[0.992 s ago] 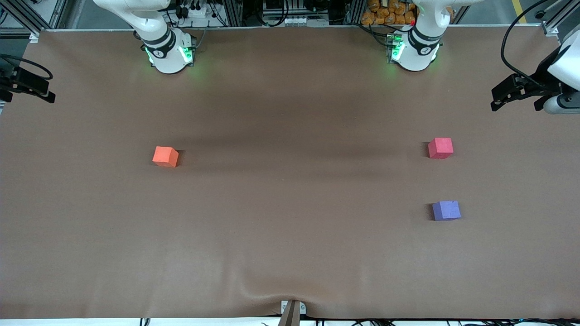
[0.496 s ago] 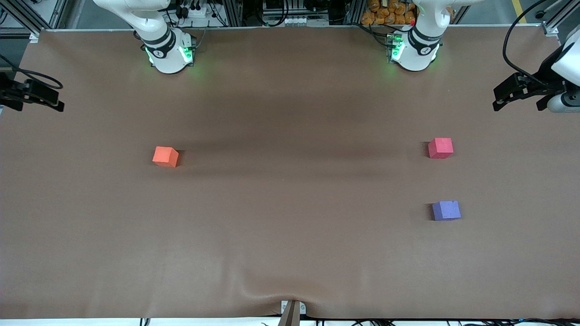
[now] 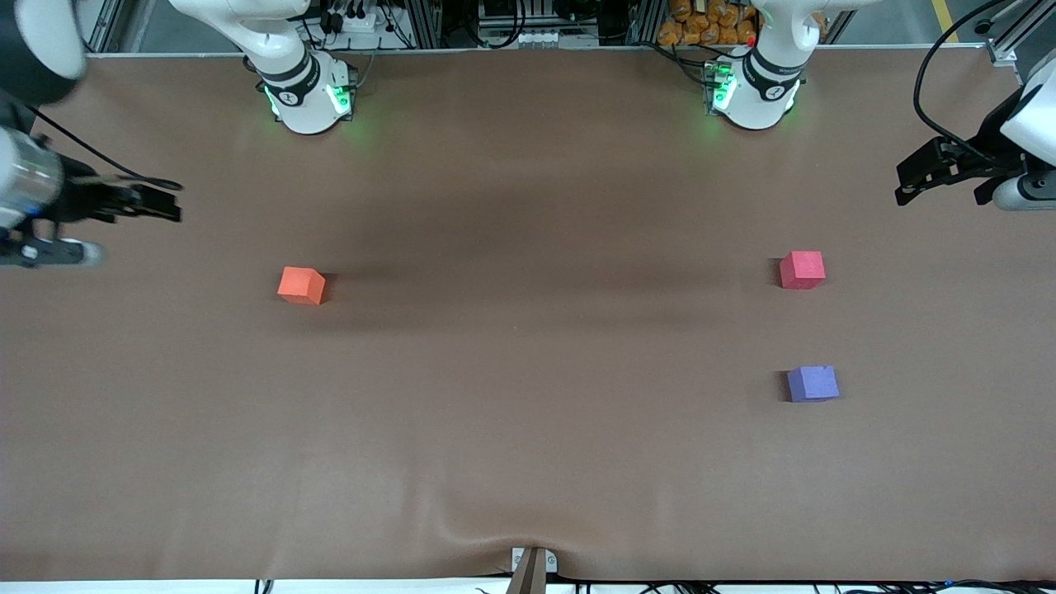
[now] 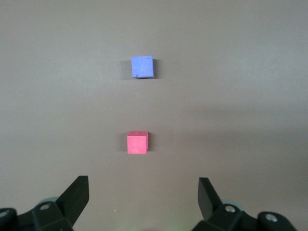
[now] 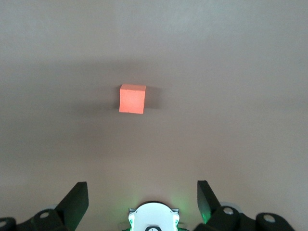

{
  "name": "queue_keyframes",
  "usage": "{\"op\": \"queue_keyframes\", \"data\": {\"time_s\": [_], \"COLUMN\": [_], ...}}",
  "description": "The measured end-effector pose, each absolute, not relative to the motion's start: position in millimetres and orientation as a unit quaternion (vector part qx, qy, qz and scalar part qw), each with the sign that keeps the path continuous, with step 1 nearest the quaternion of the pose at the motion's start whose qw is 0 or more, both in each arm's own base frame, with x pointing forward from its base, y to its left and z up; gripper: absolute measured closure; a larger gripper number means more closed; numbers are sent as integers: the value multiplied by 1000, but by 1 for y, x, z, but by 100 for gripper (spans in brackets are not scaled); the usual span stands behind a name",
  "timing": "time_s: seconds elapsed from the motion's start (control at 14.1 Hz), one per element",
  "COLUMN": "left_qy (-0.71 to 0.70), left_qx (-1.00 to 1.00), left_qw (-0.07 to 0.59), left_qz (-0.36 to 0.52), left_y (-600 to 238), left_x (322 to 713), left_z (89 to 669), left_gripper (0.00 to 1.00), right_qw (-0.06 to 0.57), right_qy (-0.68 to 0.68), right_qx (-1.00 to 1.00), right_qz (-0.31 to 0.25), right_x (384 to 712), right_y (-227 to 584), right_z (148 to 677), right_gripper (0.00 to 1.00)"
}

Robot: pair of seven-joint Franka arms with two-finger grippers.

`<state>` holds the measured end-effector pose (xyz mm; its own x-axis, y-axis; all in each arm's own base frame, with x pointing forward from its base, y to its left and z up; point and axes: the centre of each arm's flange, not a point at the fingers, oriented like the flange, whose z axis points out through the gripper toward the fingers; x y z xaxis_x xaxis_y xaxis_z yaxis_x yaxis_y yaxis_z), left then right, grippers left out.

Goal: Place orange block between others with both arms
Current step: 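Reach the right gripper down to the orange cube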

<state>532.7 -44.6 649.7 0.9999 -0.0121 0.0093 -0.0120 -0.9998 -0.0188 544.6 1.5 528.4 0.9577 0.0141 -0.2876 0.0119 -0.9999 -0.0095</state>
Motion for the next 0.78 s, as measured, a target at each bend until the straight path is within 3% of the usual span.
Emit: {"op": "queue_keyframes", "data": {"time_s": [0.28,0.78], "left_qy": [6,7], "left_qx": [-1000,-1000], "left_qw": [9,8], "left_qz": [-10,-27], "left_y": [-45,-46], "left_x": [533,532], "left_z": [654,671], "left_gripper": [0,0], "right_qw": [0,4], "right_qy": [-26,-25], "right_qx": [-987,-988], "right_qz": [160,155], "right_x": [539,538], "right_y": [24,26], "right_z": [445,346], "right_gripper": [0,0]}}
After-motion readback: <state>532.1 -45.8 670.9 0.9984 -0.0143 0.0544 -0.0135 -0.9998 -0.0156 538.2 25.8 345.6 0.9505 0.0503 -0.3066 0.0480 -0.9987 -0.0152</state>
